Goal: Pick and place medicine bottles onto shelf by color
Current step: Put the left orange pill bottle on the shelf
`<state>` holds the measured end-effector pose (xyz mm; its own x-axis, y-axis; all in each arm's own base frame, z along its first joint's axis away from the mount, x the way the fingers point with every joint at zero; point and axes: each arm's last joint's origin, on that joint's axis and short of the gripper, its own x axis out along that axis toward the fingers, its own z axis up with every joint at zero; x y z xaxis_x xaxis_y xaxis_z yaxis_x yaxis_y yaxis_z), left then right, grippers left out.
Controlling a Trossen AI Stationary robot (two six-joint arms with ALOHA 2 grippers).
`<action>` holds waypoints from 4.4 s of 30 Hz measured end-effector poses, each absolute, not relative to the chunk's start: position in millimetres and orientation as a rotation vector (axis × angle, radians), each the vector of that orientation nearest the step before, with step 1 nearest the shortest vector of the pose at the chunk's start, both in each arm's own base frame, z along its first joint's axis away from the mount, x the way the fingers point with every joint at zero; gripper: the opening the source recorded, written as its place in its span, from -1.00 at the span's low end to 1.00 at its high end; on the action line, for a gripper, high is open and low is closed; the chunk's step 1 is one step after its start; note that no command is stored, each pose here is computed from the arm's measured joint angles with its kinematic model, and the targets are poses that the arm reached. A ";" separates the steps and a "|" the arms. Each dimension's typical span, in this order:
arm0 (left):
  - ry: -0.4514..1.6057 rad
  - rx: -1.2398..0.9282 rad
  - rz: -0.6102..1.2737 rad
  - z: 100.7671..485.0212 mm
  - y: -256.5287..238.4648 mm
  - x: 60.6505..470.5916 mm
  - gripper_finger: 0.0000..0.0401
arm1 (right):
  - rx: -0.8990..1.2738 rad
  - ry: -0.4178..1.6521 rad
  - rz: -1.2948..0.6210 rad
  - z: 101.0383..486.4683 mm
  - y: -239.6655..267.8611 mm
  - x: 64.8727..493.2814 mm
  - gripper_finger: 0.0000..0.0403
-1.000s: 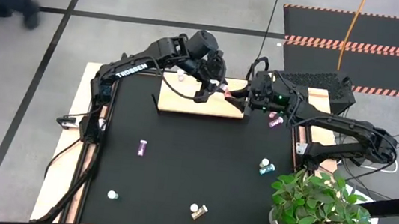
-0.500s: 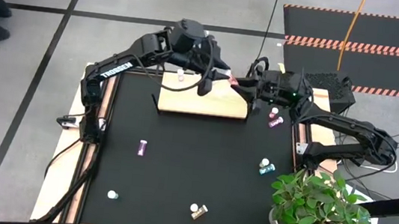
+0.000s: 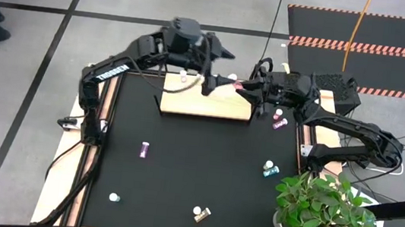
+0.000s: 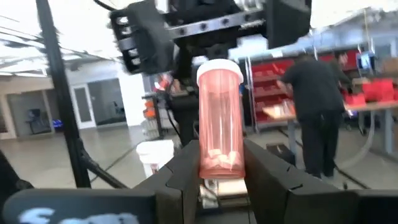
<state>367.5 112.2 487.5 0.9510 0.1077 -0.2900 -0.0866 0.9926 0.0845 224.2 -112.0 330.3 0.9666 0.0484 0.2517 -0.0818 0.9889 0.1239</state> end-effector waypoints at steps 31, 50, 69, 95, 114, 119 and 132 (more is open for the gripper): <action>0.110 0.050 -0.135 477.2 103.5 410.3 -0.10 | 0.136 -0.467 0.221 354.2 -104.4 214.5 -0.49; 0.136 0.005 -0.122 474.6 116.5 406.6 -0.48 | 0.186 -0.478 0.169 354.0 -108.0 214.2 -0.40; 0.649 -0.015 0.186 427.1 152.9 378.4 -0.48 | 0.422 0.099 -0.147 333.2 -147.3 206.6 0.12; 0.745 0.064 0.091 361.2 143.1 406.7 -0.48 | 0.139 0.470 0.033 367.4 -166.4 263.4 0.18; 0.708 0.053 0.111 364.0 146.3 408.1 -0.48 | 0.081 0.543 -0.019 359.6 -162.7 268.5 -0.24; 0.707 0.041 0.116 364.0 146.5 408.1 -0.48 | 0.079 0.540 -0.020 359.9 -162.8 268.7 -0.32; 0.741 -0.024 0.149 361.5 145.0 406.1 -0.04 | 0.072 0.541 -0.035 360.1 -164.1 268.1 -0.39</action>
